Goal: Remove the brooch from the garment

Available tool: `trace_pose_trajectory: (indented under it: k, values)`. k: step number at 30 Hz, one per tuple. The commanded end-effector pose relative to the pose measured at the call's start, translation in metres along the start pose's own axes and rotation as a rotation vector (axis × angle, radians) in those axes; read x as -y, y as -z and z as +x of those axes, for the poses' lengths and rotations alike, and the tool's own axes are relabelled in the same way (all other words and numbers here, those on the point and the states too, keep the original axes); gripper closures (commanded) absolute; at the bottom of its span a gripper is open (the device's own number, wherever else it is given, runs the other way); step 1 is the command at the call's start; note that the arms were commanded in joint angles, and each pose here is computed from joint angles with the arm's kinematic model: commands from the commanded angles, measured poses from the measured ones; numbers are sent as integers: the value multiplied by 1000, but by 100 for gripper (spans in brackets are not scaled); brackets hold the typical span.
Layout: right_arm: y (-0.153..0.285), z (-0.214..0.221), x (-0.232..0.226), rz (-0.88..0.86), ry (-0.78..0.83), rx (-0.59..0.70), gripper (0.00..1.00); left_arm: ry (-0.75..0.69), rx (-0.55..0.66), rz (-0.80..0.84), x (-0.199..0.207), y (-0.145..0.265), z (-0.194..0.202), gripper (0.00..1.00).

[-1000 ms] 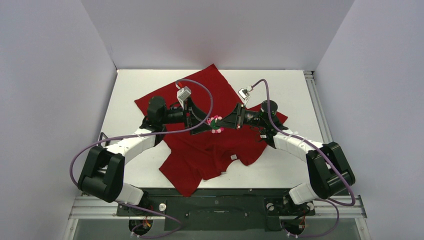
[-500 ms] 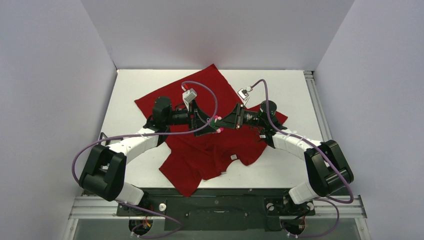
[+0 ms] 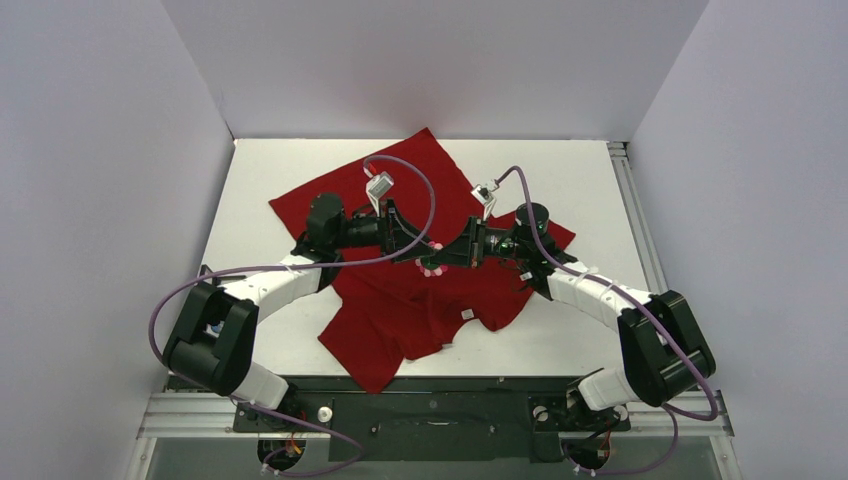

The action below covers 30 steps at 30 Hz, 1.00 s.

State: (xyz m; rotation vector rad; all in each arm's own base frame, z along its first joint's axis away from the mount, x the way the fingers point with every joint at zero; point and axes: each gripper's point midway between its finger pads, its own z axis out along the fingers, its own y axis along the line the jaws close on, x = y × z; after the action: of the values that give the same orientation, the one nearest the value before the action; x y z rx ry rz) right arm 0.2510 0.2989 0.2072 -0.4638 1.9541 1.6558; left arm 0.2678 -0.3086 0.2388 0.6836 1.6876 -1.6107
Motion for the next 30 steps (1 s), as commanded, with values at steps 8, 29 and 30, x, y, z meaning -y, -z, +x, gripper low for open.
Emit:
trace_pose_trajectory:
  k: [8,29,30]
  values:
    - [2,-14,-15,-48,60,47,100,-110,161,87,24,24,-38,18]
    - [0,-24,-27,-103,29,89,100,-88,80,61,14,4,-4,41]
    - [1,-24,-27,-101,36,91,100,-79,85,53,12,4,-5,44]
